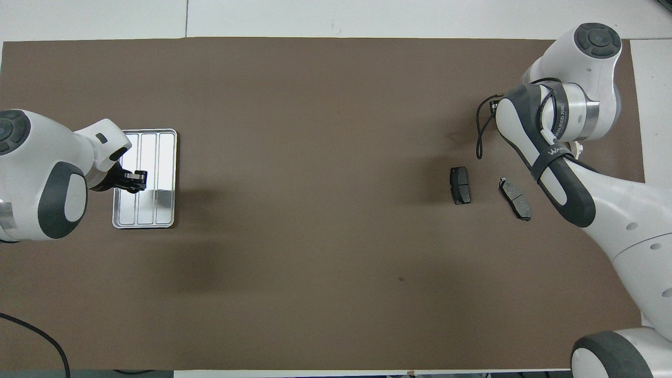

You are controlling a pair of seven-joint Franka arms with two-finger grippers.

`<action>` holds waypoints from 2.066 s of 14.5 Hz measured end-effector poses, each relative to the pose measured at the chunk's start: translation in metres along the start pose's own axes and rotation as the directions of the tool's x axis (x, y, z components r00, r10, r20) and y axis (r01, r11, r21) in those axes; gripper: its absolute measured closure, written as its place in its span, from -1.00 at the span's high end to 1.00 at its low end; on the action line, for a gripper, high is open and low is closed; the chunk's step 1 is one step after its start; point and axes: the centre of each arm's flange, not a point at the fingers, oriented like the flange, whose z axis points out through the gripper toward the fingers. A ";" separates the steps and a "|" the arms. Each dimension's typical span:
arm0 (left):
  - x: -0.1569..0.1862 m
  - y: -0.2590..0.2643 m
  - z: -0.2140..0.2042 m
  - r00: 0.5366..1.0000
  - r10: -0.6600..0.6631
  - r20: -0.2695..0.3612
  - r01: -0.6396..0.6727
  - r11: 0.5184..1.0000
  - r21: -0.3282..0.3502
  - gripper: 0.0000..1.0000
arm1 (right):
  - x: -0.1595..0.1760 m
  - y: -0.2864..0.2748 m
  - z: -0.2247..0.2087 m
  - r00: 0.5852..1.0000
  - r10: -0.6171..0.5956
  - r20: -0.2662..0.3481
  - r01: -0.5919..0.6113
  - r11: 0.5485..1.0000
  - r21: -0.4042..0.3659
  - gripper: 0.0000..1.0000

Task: Pick bearing gear from pile to tray
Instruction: 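Lower the bearing into the silver tray and open the left gripper, then carry the second bearing to mid-table and release it with the right gripper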

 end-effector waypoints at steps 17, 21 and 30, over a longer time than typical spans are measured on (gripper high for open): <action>-0.023 0.009 0.049 0.999 0.004 -0.038 -0.004 1.000 -0.005 -0.28 | -0.056 -0.331 -0.059 0.876 0.477 0.075 -0.478 0.878 -0.001 -0.52; -0.022 0.008 0.049 0.999 -0.010 -0.047 0.010 1.000 -0.010 -0.28 | -0.085 -0.417 -0.072 0.820 0.572 0.016 -0.571 0.817 0.087 -0.52; -0.013 0.006 0.035 0.996 -0.026 -0.082 0.025 1.000 -0.017 0.85 | -0.128 -0.513 -0.046 0.748 0.663 0.000 -0.651 0.734 0.195 -0.52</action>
